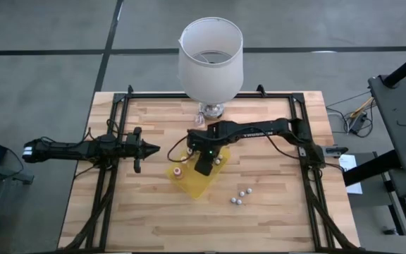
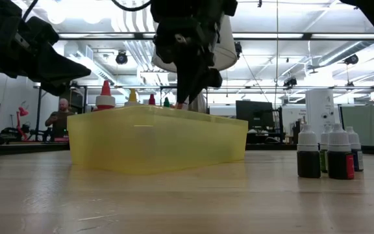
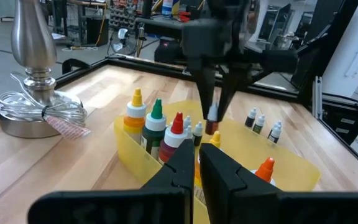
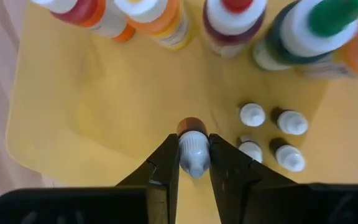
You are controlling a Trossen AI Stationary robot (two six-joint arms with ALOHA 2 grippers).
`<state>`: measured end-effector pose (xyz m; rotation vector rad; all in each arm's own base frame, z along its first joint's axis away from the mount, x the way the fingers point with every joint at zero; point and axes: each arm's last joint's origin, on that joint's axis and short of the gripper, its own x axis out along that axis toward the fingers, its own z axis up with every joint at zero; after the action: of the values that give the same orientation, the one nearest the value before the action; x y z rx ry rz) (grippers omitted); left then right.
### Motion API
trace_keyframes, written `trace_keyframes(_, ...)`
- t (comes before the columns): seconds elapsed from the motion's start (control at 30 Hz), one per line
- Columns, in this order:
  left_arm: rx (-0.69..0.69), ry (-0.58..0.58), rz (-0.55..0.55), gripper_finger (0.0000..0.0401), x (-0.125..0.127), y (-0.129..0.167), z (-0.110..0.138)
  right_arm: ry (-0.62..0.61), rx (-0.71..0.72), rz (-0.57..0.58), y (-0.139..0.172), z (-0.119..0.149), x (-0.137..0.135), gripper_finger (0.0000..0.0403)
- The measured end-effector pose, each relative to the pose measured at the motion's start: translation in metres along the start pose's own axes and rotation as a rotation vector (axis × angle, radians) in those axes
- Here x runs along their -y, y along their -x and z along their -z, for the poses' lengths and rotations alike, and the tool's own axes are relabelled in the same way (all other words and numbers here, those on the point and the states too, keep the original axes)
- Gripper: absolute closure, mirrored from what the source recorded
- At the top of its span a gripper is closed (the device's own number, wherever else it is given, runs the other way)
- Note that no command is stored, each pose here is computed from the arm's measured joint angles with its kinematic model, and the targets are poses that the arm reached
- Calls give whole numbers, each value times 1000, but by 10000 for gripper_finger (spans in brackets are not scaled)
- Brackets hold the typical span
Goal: Pick & Place food coloring
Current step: Put the small orange food coloring bottle into the yellow bin
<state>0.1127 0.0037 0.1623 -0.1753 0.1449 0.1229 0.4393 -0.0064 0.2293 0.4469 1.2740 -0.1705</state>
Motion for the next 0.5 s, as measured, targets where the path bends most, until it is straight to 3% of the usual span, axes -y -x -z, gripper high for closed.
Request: trace_keyframes(0.5,0,0,0,401,0,0,0,-63,-29,47,-27,-9,7,342)
